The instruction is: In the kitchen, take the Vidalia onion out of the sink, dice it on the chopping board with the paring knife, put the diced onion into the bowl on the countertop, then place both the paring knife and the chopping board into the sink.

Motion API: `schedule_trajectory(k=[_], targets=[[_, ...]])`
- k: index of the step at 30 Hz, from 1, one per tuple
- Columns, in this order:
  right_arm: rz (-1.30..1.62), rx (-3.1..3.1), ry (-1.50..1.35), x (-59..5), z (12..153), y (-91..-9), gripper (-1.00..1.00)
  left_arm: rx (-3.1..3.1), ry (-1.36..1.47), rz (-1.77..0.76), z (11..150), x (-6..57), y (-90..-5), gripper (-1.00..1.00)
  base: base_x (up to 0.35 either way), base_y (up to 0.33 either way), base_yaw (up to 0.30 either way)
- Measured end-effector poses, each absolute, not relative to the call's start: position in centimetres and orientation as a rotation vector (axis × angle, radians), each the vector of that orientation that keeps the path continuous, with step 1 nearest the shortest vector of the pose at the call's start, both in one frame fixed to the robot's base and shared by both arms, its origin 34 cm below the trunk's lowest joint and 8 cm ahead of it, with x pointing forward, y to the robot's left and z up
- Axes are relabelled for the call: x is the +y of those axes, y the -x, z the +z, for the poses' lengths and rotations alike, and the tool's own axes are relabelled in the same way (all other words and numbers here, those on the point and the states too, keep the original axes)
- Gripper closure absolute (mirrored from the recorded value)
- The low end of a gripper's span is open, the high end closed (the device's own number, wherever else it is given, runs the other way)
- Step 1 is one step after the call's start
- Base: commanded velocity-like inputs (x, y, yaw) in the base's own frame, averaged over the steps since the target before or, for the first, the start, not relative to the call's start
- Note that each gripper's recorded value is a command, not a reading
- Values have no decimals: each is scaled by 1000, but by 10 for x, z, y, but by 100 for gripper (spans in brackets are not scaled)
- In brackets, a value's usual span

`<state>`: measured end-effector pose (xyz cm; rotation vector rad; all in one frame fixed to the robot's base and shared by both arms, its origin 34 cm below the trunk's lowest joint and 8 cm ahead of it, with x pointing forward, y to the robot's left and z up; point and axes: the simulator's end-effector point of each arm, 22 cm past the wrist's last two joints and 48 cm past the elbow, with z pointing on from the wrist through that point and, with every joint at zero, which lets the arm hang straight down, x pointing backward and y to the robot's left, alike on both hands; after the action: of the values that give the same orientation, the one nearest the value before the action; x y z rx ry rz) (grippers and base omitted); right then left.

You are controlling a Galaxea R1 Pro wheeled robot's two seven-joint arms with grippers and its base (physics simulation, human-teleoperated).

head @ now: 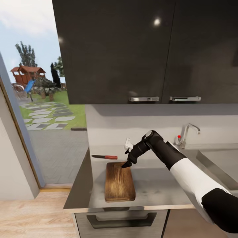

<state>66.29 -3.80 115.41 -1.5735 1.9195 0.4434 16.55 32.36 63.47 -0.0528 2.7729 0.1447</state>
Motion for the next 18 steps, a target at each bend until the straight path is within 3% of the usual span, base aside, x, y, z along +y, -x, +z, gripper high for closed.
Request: schedule_trajectory(k=[10, 18], targets=[[442, 1918, 1575, -37, 1154, -663, -100, 2783, 53, 147, 634, 325, -161, -100, 27, -4, 0], [442, 1917, 1579, -36, 1153, -662, -100, 2785, 54, 144, 634, 323, -160, -100, 175, 87, 0]])
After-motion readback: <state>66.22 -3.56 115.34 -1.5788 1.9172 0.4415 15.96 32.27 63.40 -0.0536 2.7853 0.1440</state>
